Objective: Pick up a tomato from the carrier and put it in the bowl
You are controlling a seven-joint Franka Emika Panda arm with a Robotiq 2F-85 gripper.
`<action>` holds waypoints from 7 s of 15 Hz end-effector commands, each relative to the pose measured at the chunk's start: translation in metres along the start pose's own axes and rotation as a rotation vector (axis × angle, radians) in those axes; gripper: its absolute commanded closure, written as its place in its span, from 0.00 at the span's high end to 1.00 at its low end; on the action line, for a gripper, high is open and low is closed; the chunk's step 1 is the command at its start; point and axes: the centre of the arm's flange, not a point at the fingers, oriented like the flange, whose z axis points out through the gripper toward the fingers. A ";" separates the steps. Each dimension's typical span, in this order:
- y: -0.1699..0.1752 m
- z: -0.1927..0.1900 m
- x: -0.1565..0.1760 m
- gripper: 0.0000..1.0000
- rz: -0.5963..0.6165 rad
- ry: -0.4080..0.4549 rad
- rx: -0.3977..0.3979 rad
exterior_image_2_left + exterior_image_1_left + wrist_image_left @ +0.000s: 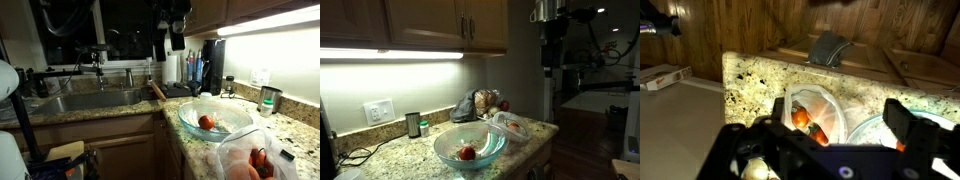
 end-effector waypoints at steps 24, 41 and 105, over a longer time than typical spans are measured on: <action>0.043 0.075 0.071 1.00 0.216 -0.032 0.017; 0.078 0.096 0.135 1.00 0.258 -0.054 0.012; 0.045 0.225 0.200 1.00 0.240 -0.267 0.013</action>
